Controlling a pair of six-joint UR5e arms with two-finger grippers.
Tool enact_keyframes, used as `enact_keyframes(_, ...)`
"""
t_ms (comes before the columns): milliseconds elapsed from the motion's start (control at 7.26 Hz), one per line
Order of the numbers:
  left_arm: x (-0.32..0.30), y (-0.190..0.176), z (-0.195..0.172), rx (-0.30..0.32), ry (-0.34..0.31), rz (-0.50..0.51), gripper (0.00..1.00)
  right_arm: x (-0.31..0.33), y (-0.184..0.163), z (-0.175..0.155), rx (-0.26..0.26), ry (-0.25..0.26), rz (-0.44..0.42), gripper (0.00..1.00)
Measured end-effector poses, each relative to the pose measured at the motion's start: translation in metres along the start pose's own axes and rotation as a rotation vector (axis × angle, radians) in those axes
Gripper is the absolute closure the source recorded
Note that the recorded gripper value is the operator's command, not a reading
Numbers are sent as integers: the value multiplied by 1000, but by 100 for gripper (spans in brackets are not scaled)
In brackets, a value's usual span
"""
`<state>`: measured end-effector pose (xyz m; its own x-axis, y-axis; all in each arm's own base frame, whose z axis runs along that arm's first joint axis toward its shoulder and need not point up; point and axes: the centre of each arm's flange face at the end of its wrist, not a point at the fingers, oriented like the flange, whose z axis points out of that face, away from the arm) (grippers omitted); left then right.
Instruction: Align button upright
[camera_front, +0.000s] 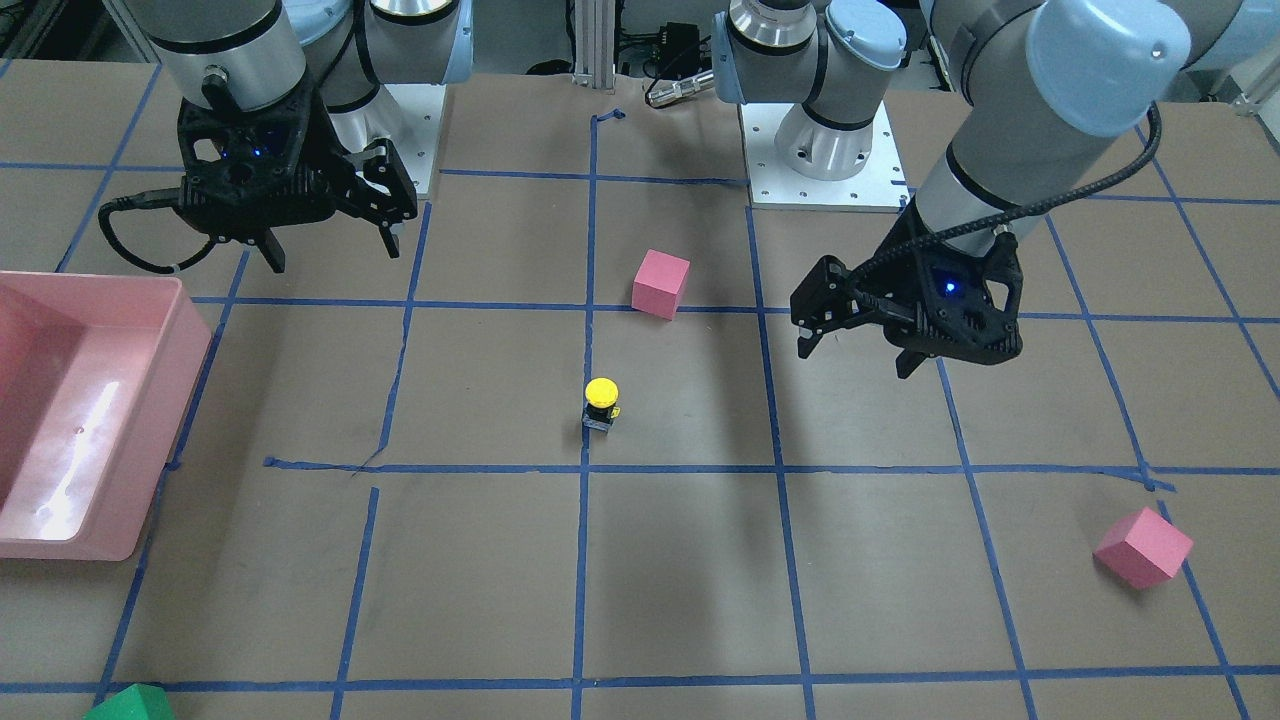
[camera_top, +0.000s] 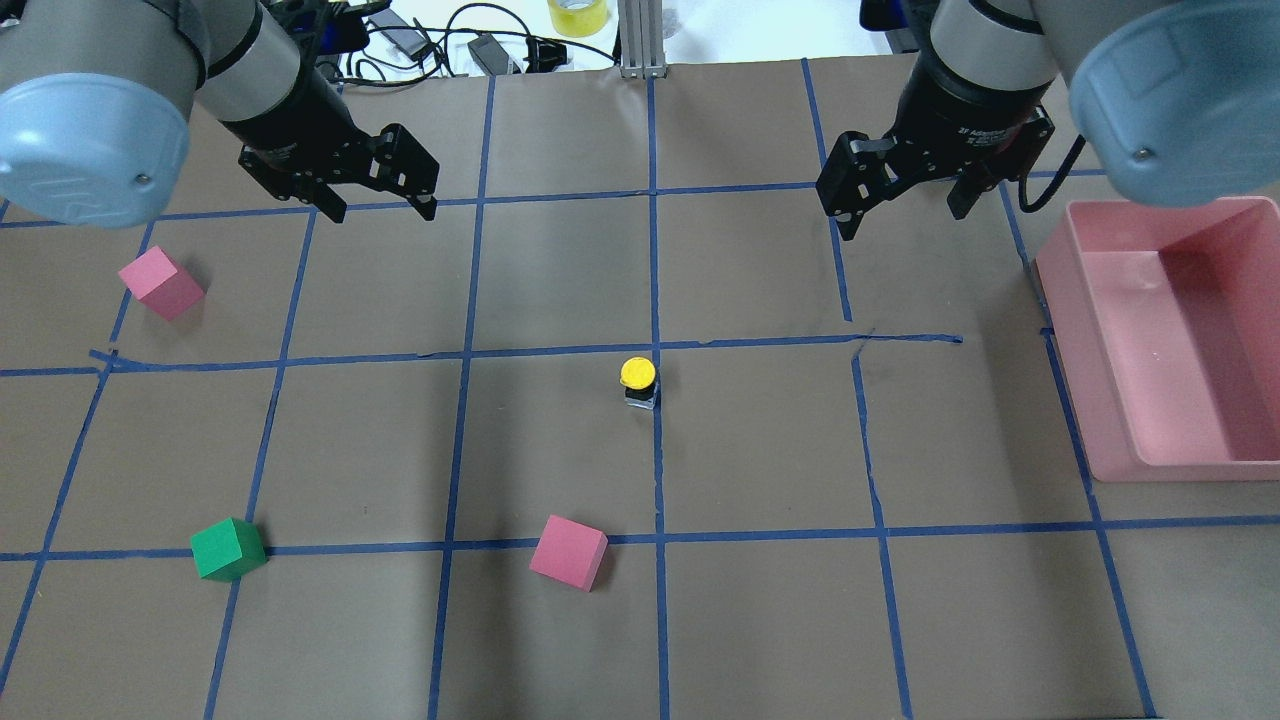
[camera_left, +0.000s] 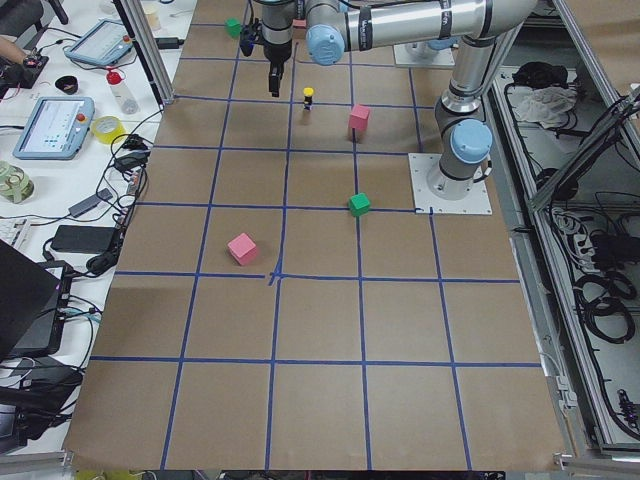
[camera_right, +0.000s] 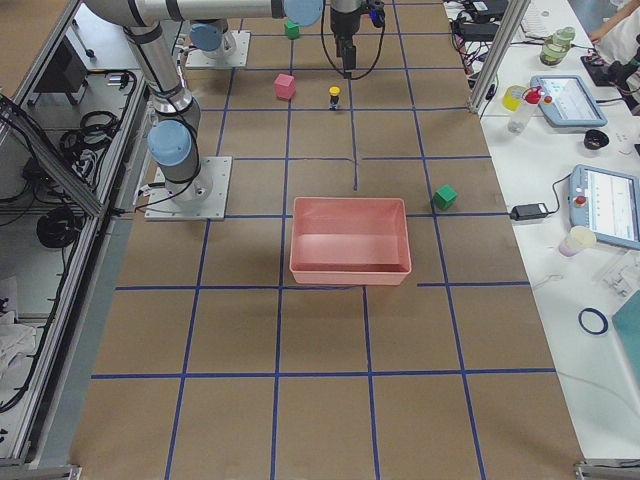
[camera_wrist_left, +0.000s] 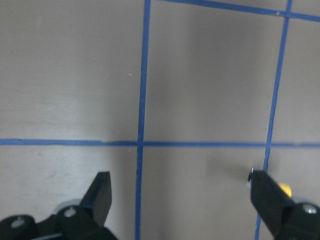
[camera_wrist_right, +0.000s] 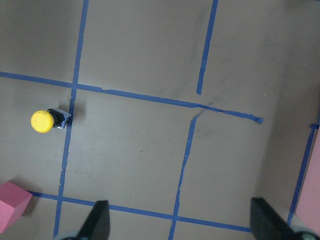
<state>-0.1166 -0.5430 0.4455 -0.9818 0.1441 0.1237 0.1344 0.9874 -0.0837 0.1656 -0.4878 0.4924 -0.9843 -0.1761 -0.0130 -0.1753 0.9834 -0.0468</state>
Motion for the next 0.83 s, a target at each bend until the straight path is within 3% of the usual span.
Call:
enact_keyframes(413,1,40,-27,-127,-90,21,0,0,0,0,0,1,1,0)
enact_keyframes(826,3,69,-47,-188,-123,-12,0,0,0,0,-1,1,1,0)
